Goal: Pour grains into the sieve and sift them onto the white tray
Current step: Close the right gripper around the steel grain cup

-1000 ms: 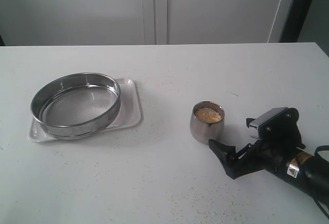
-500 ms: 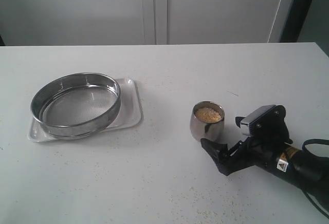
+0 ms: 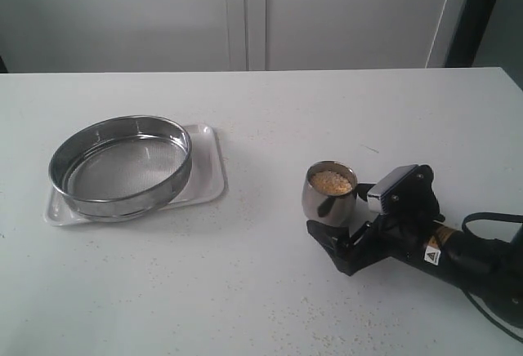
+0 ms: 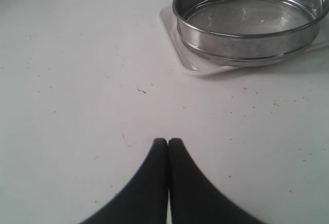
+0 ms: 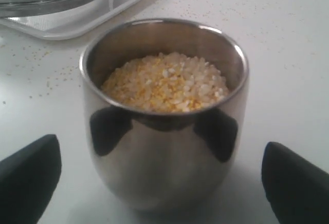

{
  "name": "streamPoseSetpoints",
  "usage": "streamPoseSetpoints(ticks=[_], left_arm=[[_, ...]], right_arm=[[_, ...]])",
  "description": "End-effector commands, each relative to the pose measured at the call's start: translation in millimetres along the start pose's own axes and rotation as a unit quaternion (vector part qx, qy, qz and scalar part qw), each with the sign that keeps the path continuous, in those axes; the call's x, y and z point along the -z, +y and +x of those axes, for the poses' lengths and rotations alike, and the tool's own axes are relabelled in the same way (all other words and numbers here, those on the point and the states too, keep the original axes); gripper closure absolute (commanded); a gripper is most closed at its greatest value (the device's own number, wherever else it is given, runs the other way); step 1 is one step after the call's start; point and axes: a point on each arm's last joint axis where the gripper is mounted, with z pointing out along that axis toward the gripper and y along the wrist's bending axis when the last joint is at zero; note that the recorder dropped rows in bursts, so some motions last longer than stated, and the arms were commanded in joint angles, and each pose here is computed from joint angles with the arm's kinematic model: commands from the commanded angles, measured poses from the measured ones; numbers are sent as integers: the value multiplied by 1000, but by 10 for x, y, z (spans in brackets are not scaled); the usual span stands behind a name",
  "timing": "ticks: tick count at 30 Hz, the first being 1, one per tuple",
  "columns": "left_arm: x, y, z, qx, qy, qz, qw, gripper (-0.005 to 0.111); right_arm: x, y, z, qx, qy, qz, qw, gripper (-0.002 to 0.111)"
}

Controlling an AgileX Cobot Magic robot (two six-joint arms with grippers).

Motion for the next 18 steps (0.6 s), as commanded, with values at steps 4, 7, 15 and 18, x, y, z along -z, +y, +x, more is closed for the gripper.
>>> streamPoseSetpoints(ticks=[4,7,15,18], left_arm=[[-4,-3,11,4,0,1,1000,107],[-4,-3,11,4,0,1,1000,107],[-4,-3,11,4,0,1,1000,107],[-4,-3,11,4,0,1,1000,107]], right_arm=[[-101,-64,-75,12,-23,-7,1000,9],[-157,-86,-128,16,-34,-19,999,9],[-222,-107,-193,18,-47,-26,998,9],[-266,-64,-202,21,-49,-34,998,9]])
